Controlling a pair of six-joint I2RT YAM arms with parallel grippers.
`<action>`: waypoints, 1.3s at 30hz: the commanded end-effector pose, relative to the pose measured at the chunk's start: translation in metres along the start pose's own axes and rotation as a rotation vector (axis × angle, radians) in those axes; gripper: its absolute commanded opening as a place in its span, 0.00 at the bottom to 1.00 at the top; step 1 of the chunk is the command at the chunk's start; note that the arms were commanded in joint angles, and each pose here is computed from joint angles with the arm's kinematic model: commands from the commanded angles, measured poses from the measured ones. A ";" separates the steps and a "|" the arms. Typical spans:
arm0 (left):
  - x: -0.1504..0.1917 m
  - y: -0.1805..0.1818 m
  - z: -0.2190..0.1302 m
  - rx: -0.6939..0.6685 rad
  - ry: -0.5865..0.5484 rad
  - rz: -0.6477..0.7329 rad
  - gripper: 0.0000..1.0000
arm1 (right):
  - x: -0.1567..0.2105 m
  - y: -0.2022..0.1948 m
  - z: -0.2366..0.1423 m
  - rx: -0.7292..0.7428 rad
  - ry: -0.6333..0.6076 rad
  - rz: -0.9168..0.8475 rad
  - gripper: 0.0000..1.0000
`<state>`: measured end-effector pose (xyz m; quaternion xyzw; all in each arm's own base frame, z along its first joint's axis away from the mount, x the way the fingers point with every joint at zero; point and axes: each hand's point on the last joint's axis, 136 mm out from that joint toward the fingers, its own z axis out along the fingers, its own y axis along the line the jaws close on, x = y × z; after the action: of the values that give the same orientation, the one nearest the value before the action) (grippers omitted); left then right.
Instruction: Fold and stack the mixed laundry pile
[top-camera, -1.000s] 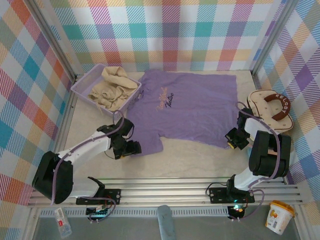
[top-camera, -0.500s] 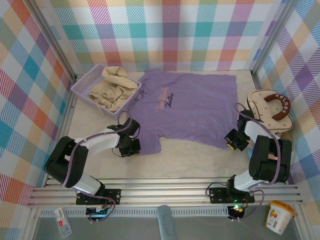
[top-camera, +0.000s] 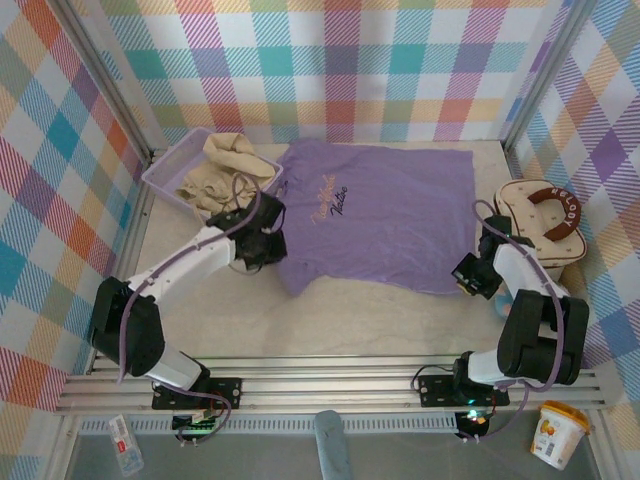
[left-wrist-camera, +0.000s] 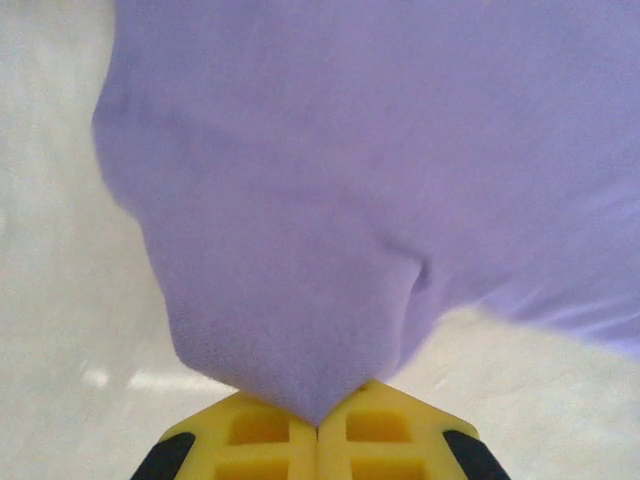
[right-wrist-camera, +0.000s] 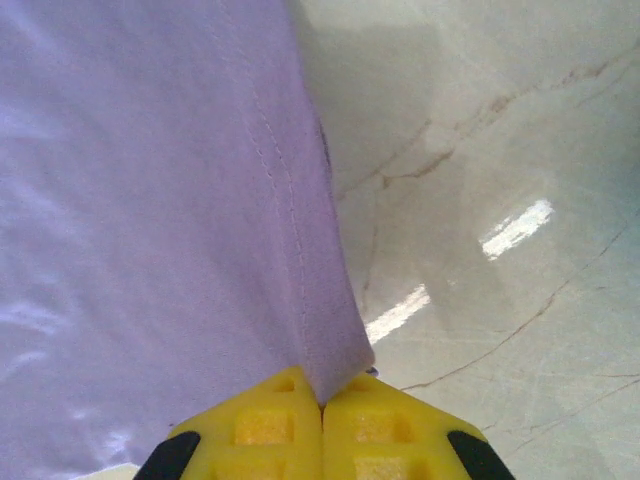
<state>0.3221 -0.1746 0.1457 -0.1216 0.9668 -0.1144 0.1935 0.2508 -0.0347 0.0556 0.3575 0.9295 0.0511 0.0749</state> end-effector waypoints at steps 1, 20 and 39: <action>-0.051 -0.012 -0.003 -0.028 -0.107 -0.022 0.00 | -0.010 0.015 -0.023 -0.056 -0.029 -0.044 0.00; -0.257 -0.090 0.027 0.150 -0.279 -0.148 1.00 | -0.199 0.124 -0.098 -0.165 -0.281 -0.052 0.74; -0.143 -0.140 0.096 0.269 -0.042 -0.012 0.32 | -0.088 0.124 -0.037 -0.279 -0.104 -0.153 0.45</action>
<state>0.5086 -0.2626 0.1833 -0.1079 0.9336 -0.2311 0.2517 0.3752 -0.0160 0.1285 0.2788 0.9352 0.1331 0.1733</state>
